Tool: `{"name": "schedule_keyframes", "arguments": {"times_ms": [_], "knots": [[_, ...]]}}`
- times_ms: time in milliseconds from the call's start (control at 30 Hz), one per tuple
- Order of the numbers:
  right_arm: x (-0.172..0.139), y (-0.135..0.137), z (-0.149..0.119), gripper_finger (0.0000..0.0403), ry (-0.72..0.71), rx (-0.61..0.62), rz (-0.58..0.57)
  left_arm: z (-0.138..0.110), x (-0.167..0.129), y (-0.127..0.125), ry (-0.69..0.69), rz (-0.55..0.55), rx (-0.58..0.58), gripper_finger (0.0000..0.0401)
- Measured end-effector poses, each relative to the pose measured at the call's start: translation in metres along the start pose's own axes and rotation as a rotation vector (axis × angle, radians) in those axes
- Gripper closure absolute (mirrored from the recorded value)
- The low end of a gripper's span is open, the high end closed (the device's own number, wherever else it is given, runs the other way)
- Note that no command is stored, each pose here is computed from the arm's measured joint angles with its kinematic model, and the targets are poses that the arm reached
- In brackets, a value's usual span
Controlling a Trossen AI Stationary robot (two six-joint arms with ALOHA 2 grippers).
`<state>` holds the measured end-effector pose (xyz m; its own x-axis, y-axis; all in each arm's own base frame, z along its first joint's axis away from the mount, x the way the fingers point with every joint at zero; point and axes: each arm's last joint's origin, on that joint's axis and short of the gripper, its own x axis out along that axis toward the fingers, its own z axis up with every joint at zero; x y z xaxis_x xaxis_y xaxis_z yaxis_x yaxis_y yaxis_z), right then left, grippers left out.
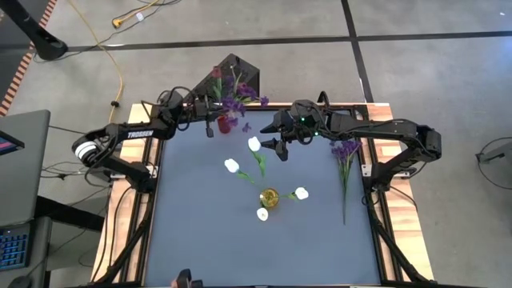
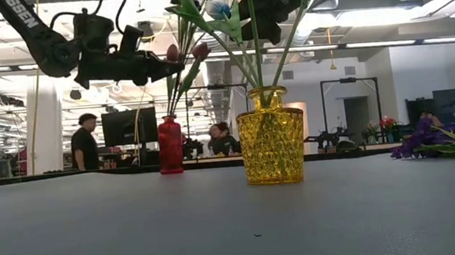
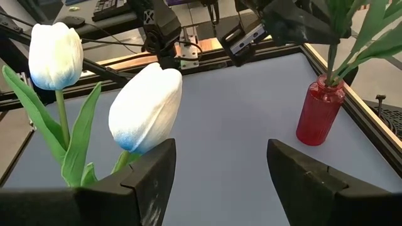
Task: Sort flowers into vase by color
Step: Put the violet flowers into the red vase
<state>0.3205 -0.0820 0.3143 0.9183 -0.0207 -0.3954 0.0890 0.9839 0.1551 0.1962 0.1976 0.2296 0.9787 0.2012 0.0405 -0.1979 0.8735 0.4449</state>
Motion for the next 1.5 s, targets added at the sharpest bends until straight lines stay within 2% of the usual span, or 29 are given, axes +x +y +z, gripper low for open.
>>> {"name": "schedule_keyframes", "arguments": {"times_ms": [433, 733, 933, 1267, 1500], "knots": [[0.0, 0.0, 0.0, 0.0127, 0.0, -0.001, 0.0, -0.005, -0.008, 0.01, 0.022, 0.042, -0.077, 0.0401], [0.0, 0.0, 0.0, 0.0127, 0.0, -0.003, 0.0, -0.01, -0.008, 0.009, 0.054, 0.025, -0.112, 0.0401], [0.0, 0.0, 0.0, 0.0127, 0.0, -0.002, 0.0, -0.022, -0.004, 0.007, 0.057, -0.006, -0.2, 0.0401], [0.0, 0.0, 0.0, 0.0127, 0.0, 0.0, 0.0, -0.024, -0.002, 0.008, 0.035, 0.023, -0.169, 0.0401], [0.0, 0.0, 0.0, 0.0127, 0.0, 0.0, 0.0, -0.032, -0.006, 0.01, 0.095, 0.016, -0.19, 0.0401]]}}
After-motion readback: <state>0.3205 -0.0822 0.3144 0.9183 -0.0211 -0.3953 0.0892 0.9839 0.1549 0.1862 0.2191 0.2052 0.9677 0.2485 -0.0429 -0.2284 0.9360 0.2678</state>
